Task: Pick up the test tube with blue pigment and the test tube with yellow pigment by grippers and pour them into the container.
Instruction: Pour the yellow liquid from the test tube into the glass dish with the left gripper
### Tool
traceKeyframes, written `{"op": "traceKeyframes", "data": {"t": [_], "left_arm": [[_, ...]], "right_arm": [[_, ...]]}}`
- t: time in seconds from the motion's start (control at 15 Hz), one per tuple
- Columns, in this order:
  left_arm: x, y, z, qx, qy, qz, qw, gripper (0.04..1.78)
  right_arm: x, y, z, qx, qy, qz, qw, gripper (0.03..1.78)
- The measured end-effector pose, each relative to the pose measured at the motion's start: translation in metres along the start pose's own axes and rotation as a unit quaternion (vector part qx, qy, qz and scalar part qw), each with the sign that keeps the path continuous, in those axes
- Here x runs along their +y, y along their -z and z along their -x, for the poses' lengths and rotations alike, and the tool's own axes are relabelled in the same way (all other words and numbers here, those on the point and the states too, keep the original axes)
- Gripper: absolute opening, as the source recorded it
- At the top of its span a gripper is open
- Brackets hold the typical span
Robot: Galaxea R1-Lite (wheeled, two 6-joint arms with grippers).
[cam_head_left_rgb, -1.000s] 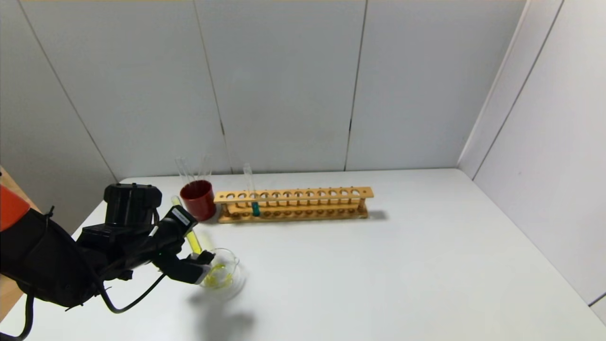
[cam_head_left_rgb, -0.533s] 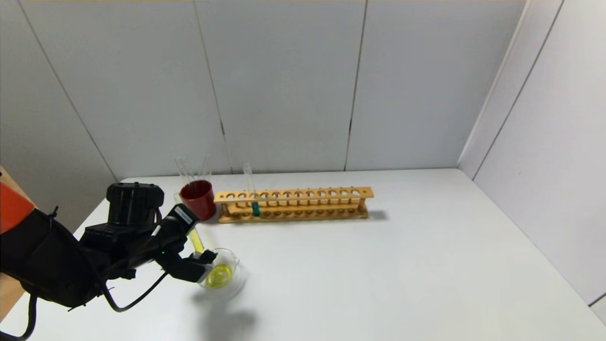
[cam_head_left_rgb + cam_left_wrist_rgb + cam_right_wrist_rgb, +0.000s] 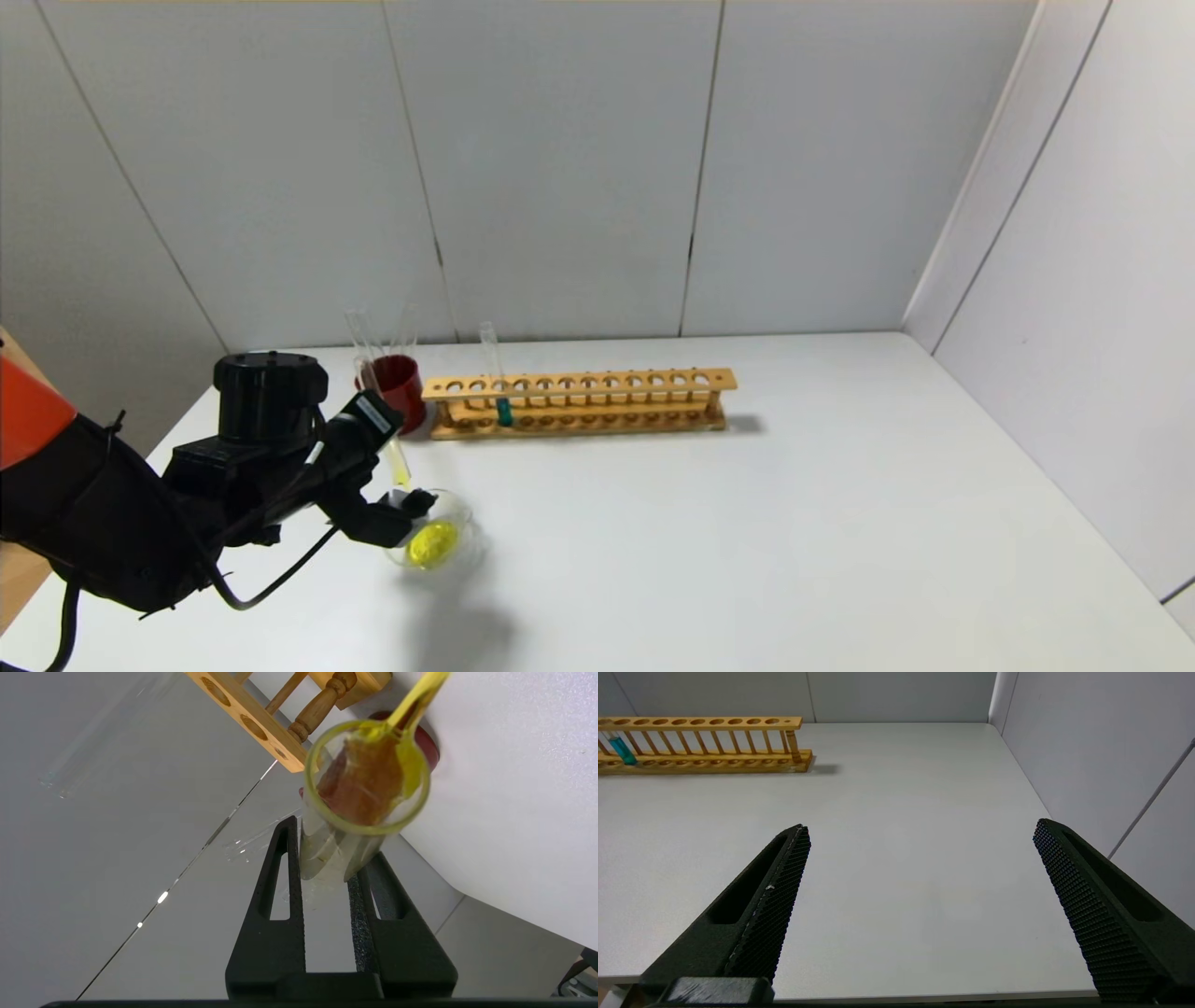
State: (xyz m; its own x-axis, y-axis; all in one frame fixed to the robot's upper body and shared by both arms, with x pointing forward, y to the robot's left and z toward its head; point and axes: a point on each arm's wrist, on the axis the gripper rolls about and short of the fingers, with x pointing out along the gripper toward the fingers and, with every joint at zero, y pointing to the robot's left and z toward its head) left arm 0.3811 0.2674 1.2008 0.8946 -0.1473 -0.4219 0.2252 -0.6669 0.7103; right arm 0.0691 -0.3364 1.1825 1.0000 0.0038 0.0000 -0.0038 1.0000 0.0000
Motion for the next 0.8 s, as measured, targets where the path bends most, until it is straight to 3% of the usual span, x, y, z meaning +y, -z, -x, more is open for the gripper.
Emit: {"op": "traceKeyframes", "data": {"t": [0.8], "left_arm": [[0.012,0.01,0.011,0.038,-0.046,-0.08,0.995,0.32]], "right_arm": [[0.0,0.0,0.0,0.0,0.0,0.0,1.0,1.75]]}}
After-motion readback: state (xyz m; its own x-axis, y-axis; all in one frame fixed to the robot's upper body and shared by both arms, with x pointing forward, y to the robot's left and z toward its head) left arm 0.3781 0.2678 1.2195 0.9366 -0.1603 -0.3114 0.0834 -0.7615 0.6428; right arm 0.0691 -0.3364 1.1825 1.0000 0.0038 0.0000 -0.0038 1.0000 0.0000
